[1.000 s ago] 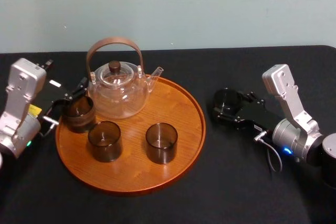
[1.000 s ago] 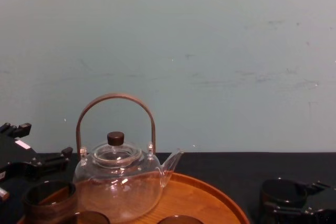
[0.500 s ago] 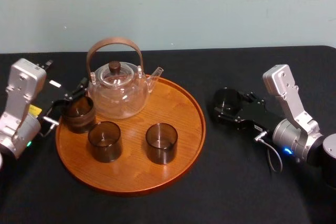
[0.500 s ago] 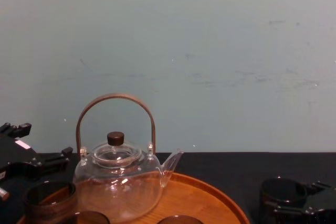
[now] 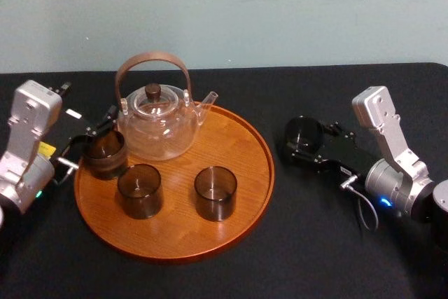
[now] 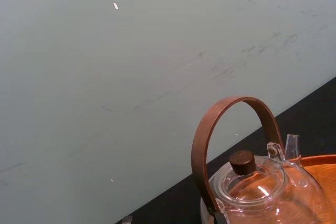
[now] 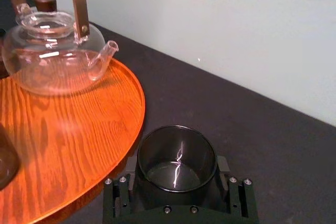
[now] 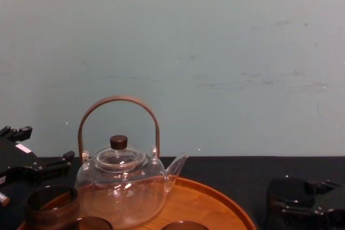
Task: Pick up the glass from the table and place it on the tray.
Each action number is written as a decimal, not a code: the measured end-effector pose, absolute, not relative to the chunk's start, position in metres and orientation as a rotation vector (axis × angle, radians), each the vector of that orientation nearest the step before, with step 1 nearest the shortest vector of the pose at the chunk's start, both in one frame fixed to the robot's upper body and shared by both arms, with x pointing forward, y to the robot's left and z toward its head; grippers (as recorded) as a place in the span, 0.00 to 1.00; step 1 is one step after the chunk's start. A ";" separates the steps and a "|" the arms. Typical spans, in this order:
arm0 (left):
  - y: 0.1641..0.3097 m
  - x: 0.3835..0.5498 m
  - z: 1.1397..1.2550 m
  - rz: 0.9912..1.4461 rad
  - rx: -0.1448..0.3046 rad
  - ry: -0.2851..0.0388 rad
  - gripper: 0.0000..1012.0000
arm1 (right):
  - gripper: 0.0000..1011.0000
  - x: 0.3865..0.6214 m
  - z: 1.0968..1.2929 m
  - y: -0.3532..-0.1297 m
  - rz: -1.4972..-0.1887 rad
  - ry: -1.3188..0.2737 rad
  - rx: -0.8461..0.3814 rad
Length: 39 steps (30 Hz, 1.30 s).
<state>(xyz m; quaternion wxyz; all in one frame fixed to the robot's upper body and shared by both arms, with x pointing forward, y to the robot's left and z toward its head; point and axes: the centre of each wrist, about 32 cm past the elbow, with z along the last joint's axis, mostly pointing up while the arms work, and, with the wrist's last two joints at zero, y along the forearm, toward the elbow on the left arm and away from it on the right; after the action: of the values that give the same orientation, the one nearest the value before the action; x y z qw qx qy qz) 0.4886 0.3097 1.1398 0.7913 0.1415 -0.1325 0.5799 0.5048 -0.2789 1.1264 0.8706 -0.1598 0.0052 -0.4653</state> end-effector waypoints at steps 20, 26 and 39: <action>0.310 0.489 1.140 1.248 0.304 -0.285 0.99 | 0.89 0.501 1.149 -0.260 -0.900 -0.073 -0.297; 0.310 0.489 1.140 1.248 0.304 -0.285 0.99 | 0.89 0.506 1.152 -0.250 -0.875 -0.085 -0.297; 0.310 0.489 1.140 1.248 0.304 -0.285 0.99 | 0.89 0.517 1.154 -0.222 -0.810 -0.093 -0.305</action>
<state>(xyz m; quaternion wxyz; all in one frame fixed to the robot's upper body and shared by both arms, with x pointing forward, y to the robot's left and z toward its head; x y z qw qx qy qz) 0.4886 0.3097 1.1398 0.7913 0.1415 -0.1325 0.5799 0.5166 -0.2221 1.1536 0.9067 -0.1476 -0.0450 -0.3925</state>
